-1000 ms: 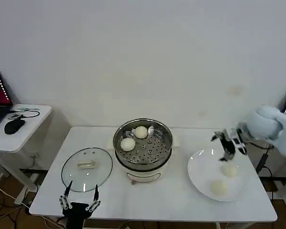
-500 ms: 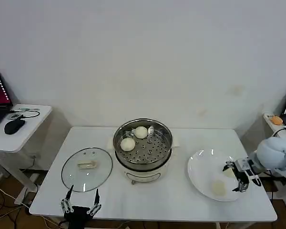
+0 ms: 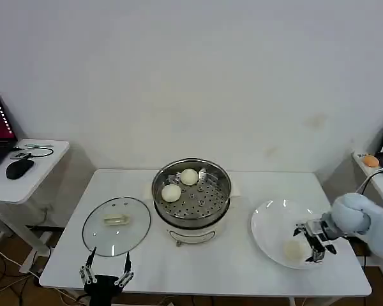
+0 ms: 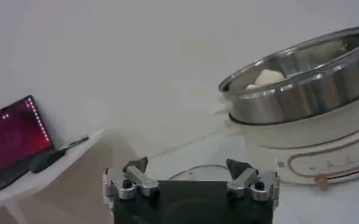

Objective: Take steamed baozi put them in steamer then cover it.

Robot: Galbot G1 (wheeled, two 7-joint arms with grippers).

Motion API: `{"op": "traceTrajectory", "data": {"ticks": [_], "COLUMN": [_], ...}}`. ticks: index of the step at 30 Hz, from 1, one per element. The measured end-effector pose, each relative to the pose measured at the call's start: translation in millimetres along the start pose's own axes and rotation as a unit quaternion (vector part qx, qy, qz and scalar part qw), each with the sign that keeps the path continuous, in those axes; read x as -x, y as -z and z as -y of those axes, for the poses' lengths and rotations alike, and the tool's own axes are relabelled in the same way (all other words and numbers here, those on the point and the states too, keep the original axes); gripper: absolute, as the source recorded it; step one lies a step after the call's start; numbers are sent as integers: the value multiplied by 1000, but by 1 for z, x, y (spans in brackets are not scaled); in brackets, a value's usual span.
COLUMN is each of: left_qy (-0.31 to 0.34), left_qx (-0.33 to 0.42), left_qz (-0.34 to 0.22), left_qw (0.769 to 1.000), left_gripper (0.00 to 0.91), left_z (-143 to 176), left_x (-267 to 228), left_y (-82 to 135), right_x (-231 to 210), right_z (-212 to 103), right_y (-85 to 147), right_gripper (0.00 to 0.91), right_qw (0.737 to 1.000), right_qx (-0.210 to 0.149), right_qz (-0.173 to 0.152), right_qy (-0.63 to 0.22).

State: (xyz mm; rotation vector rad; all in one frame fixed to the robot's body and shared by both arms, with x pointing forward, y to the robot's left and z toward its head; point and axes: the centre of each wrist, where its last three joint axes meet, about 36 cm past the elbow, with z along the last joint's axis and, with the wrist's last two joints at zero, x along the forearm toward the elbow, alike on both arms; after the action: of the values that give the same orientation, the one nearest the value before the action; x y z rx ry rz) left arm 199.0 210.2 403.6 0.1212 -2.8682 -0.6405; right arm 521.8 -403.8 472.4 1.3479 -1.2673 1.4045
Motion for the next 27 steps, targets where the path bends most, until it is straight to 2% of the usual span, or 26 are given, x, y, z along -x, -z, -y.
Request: {"op": "traceTrajectory", "data": {"ticks": [2,6,7,10,17,27], "left_qy": [0,2,2,2,3,3], "left_qx": [-1,-1,-2,-3,-3,-1], "left_qz": [0,1,1,1,1,1], "left_qw": [1000,1000,1000,1000,1000,1000], "left_gripper": [907,907,907,907,907,907], "left_z": [0,0,0,1,1,1], "left_x": [1,2,2,2,1,-2], "left_y": [0,0,0,0,1,2], "right_x": [4,11,14,17,17,2], "right_z": [1,1,1,2,3,8], "right_y": [1,2,2,2,1,-3], "right_gripper": [907,846,786,715,484,494], "right_qw": [1000,1000,1000,1000,1000,1000], "right_qx": [2,6,8,11,17,18], "right_qz": [0,0,0,-2,-4,-1], "right_qy": [2,7,9,10,9,4]}}
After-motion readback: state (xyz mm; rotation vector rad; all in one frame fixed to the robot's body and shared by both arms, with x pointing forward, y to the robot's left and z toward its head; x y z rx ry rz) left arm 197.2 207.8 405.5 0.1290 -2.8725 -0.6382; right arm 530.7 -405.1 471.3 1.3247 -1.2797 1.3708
